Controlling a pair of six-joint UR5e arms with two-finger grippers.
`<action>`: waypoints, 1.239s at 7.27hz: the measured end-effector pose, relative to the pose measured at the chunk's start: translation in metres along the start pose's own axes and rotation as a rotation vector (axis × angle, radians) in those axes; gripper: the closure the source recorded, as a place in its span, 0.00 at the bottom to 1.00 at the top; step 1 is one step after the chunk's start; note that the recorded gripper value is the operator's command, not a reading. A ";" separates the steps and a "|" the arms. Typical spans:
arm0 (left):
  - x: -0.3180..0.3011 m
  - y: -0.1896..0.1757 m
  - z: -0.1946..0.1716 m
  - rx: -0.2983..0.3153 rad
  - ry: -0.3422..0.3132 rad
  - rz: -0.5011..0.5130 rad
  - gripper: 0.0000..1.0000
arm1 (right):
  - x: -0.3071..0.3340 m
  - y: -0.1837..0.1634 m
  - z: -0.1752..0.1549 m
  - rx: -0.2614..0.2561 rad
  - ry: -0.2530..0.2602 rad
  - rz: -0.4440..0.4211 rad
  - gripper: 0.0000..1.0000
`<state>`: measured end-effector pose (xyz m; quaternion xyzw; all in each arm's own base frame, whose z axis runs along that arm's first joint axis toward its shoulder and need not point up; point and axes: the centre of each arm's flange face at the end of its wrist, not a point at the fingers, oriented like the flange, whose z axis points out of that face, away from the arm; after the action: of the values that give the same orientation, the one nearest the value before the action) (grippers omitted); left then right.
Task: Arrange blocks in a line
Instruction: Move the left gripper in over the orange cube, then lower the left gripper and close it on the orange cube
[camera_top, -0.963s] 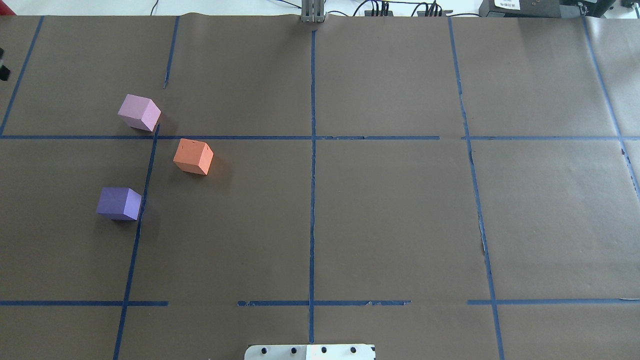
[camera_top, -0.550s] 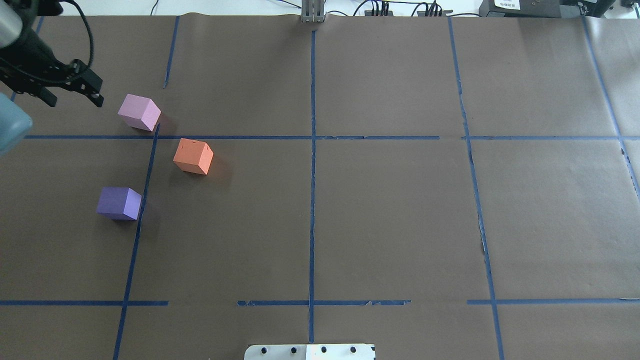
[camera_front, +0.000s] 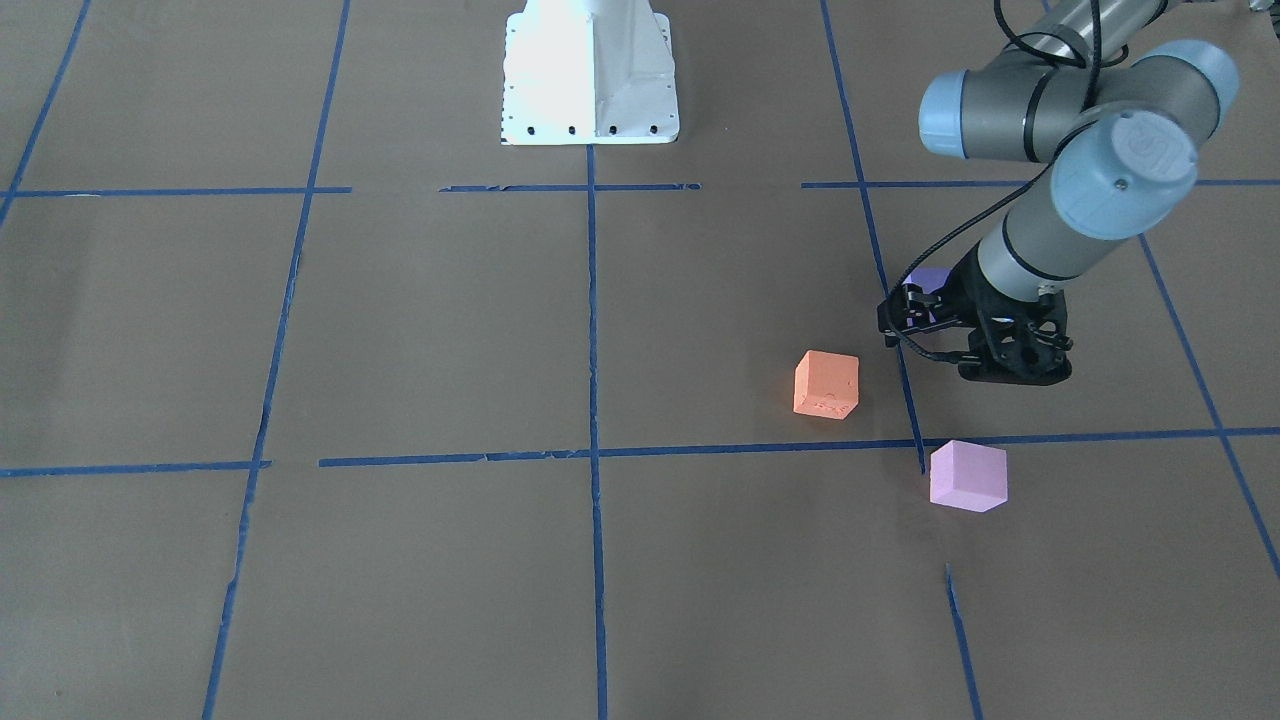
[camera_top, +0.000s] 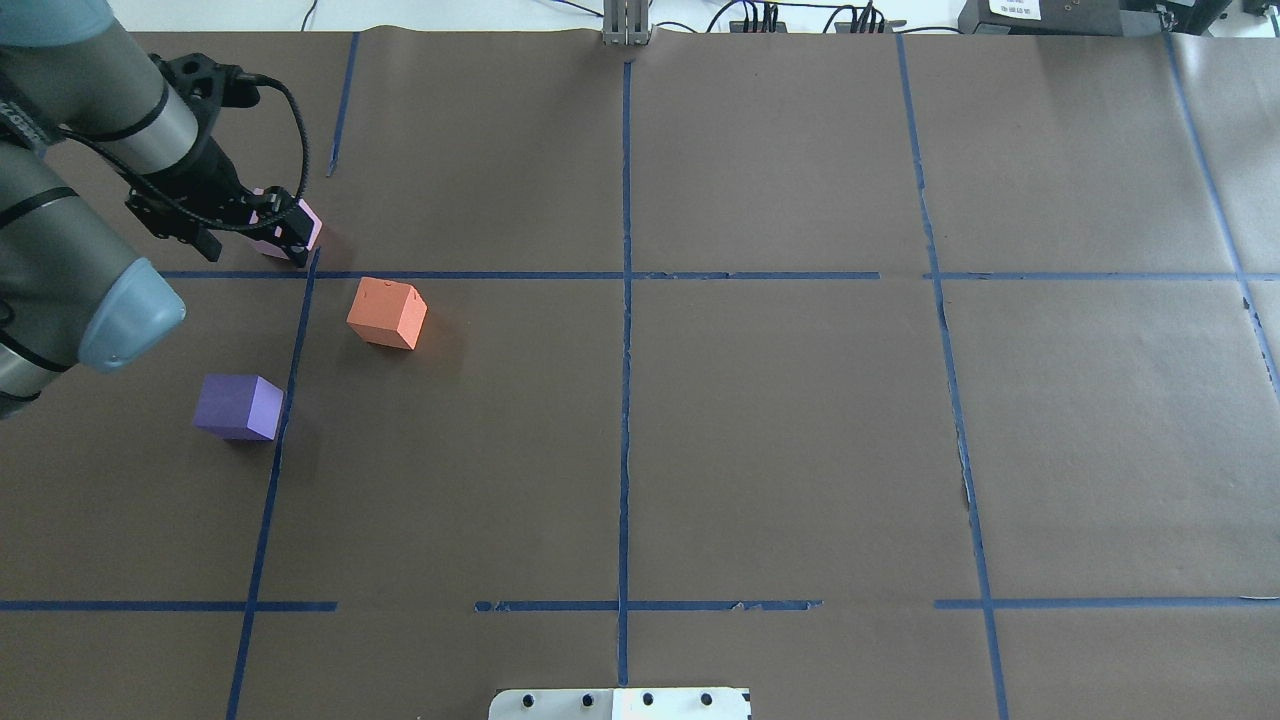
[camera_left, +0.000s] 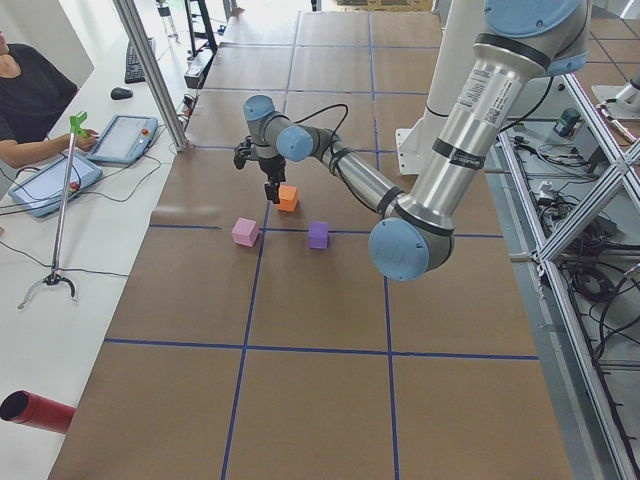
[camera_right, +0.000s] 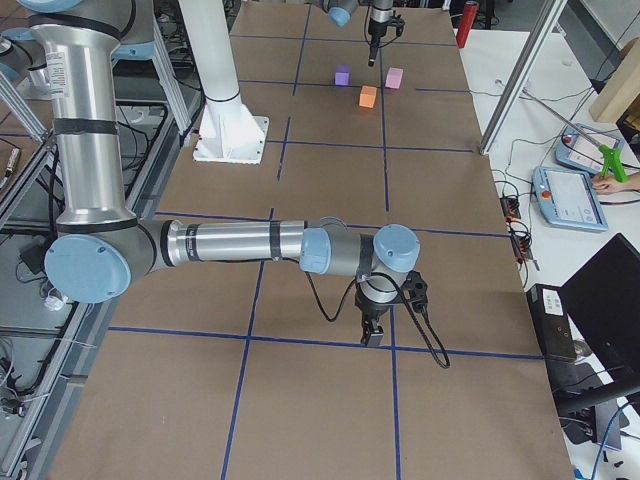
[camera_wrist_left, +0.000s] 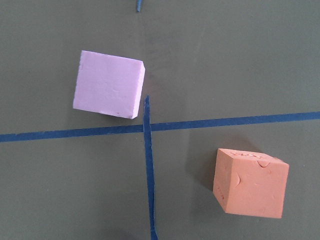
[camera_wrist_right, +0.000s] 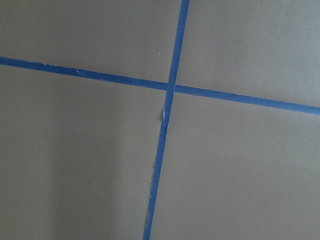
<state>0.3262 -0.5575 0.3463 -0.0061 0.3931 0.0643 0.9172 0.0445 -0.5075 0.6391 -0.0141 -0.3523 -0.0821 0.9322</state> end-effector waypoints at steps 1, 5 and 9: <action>0.010 -0.002 0.011 -0.006 0.001 0.017 0.00 | 0.000 0.000 0.000 0.000 0.000 0.000 0.00; 0.041 -0.025 0.043 -0.008 0.022 -0.009 0.00 | 0.000 0.000 0.000 0.000 0.000 0.000 0.00; 0.065 -0.024 0.070 -0.009 0.011 -0.017 0.00 | 0.000 0.000 0.000 0.000 0.000 0.001 0.00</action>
<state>0.4237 -0.5692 0.3469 -0.0139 0.3976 0.0585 0.9156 0.0444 -0.5075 0.6391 -0.0142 -0.3523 -0.0818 0.9322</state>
